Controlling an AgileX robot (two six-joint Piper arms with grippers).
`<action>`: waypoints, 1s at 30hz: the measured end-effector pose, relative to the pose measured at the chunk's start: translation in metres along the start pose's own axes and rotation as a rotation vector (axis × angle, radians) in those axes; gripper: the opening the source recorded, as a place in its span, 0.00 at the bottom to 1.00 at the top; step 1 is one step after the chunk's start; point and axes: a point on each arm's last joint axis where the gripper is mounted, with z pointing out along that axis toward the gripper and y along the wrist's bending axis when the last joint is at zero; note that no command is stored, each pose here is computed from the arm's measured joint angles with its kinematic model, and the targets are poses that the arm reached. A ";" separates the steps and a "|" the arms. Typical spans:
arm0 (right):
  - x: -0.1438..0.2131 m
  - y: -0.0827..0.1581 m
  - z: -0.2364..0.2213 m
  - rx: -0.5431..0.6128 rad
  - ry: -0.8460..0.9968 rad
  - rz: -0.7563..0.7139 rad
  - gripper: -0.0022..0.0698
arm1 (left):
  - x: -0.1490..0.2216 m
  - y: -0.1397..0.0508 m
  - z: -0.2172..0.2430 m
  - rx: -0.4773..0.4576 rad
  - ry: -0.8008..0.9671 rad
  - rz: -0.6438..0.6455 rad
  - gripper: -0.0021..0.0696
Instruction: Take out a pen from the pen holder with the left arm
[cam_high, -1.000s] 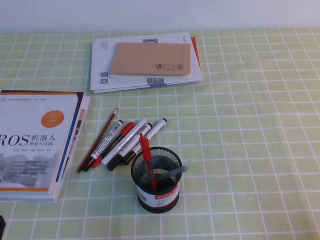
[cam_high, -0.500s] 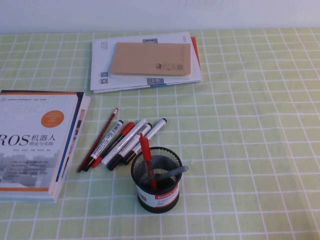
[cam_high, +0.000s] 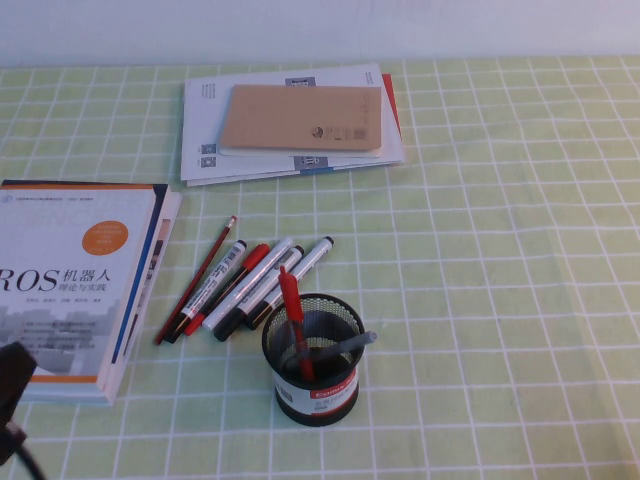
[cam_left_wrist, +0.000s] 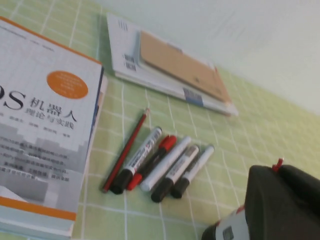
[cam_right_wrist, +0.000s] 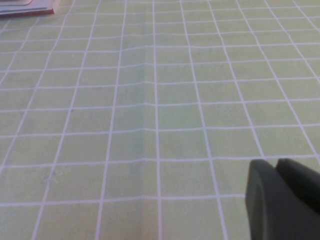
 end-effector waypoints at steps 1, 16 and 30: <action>0.000 0.000 0.000 0.000 0.000 0.000 0.01 | -0.007 -0.005 0.004 -0.002 0.051 0.025 0.03; 0.000 0.000 0.000 0.000 0.000 0.000 0.01 | -0.046 -0.045 0.106 0.142 0.462 0.291 0.03; 0.000 0.000 0.000 0.000 0.000 0.000 0.01 | -0.014 -0.091 0.171 0.123 0.706 0.457 0.03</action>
